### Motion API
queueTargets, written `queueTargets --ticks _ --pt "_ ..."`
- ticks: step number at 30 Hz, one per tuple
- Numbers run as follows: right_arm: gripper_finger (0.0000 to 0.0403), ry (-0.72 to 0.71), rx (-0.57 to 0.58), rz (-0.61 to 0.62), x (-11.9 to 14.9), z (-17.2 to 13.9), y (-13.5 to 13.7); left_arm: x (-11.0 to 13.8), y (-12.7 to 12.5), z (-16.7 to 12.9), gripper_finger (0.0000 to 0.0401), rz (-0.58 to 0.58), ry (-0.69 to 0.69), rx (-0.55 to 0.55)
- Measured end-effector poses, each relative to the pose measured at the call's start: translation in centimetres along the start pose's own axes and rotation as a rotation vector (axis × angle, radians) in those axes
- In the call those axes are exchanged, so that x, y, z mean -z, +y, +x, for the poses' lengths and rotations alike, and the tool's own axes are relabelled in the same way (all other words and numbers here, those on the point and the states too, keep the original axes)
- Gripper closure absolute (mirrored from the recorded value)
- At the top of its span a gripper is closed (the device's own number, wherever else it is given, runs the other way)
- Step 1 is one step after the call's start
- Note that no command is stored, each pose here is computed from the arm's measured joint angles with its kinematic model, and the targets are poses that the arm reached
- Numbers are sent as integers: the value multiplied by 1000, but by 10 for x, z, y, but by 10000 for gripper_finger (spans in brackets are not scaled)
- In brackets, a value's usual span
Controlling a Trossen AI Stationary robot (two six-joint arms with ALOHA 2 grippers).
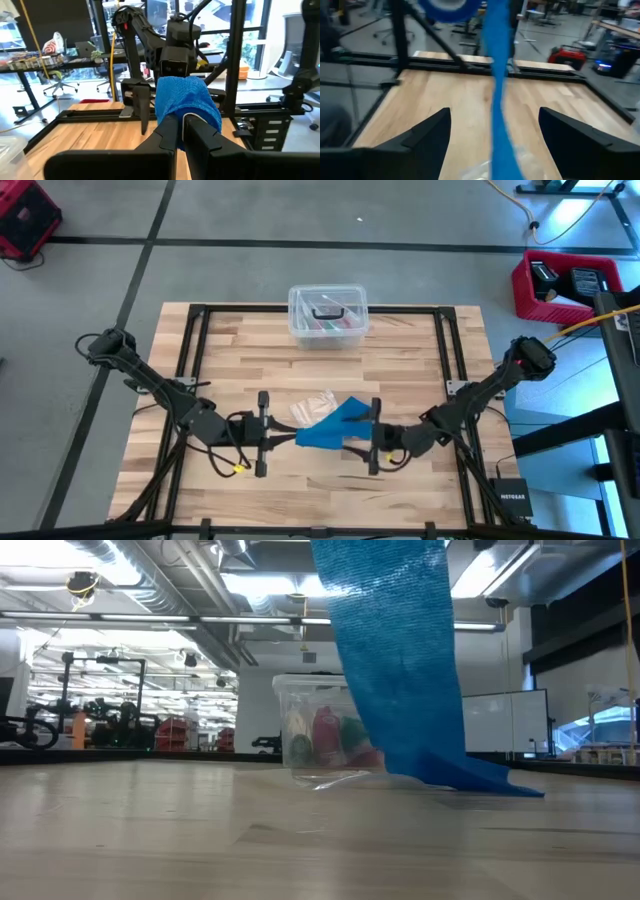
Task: Roll bandage
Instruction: Roll the blue bandage
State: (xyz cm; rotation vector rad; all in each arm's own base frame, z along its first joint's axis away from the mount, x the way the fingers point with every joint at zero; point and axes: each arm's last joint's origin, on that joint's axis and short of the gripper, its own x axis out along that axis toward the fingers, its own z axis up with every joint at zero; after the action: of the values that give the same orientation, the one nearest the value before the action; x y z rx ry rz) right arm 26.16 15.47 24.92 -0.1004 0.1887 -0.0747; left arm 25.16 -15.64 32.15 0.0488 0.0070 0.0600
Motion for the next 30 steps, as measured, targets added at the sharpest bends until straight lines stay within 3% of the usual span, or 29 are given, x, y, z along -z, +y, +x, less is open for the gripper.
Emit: queueTargets --ticks 11,14,19,21,26,30 --pt "109 -38 50 -25 -20 13 -10 1 1 4 391 -30 -10 -7" --pt "162 -55 56 -26 -24 16 -15 2 0 5 391 -54 -10 22" --pt "338 -25 99 -118 -21 19 -20 -3 -6 1 391 -105 -51 101" --pt "385 0 107 -170 -18 20 -22 -8 -9 -1 391 -119 -91 146" --pt "392 87 226 -228 -10 21 -29 -22 -19 -10 391 -94 -234 288" --pt "395 132 260 -249 -5 23 -34 -32 -20 -19 391 -50 -317 297"
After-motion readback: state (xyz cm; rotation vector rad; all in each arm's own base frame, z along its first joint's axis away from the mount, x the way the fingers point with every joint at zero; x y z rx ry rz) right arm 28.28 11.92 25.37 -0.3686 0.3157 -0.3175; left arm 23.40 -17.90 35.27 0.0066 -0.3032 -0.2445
